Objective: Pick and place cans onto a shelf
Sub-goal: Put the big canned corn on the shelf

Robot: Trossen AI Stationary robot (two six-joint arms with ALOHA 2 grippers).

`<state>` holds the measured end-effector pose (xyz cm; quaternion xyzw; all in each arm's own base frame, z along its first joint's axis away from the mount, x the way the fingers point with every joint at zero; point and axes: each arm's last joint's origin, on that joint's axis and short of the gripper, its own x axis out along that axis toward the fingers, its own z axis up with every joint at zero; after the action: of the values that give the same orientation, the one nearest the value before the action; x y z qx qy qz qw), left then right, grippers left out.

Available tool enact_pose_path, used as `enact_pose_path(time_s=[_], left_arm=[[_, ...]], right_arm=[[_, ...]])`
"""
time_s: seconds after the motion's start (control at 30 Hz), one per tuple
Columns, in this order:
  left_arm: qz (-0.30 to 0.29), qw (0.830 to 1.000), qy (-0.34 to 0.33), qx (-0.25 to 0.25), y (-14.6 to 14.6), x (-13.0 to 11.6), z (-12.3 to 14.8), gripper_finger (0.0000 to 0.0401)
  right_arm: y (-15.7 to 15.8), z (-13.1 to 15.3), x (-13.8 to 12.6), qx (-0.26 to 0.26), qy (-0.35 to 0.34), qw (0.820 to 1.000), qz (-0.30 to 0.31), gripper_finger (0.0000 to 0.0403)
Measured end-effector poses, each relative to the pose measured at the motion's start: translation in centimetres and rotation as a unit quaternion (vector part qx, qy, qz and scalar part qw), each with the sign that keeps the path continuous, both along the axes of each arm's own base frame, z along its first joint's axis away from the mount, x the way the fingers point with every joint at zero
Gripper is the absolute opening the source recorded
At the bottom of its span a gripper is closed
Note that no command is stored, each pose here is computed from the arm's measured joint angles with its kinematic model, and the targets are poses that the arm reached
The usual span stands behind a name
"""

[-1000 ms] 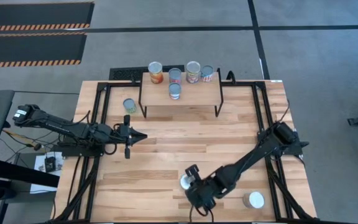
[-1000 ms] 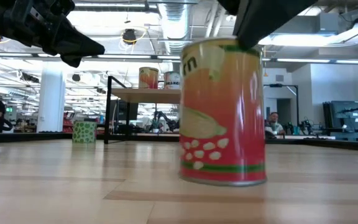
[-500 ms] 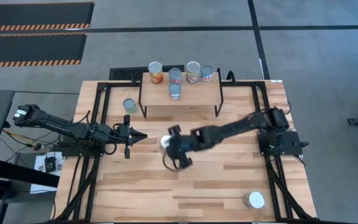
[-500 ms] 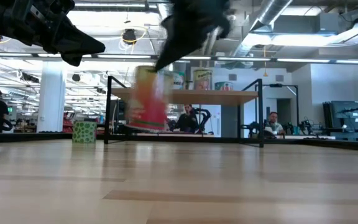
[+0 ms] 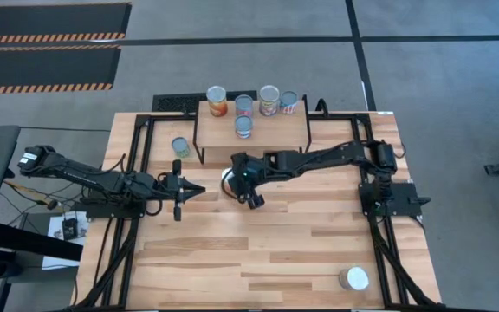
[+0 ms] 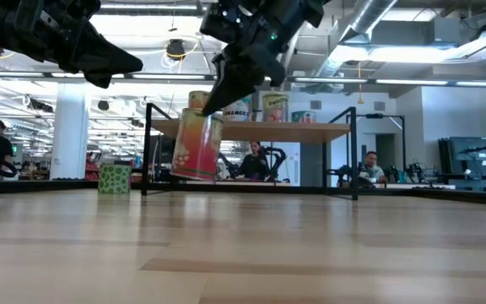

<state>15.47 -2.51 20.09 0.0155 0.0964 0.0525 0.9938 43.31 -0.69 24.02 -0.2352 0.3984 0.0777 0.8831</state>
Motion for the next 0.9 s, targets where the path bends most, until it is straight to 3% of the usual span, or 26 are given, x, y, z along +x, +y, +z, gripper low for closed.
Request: enact_pose_path(time_s=[0.9], left_arm=[[-0.001,1.000,0.000,0.009,0.0,0.0,0.0,0.0016]], right_arm=[[-0.9,-1.3,-0.1,0.028,0.036,0.999,-0.011,0.0005]])
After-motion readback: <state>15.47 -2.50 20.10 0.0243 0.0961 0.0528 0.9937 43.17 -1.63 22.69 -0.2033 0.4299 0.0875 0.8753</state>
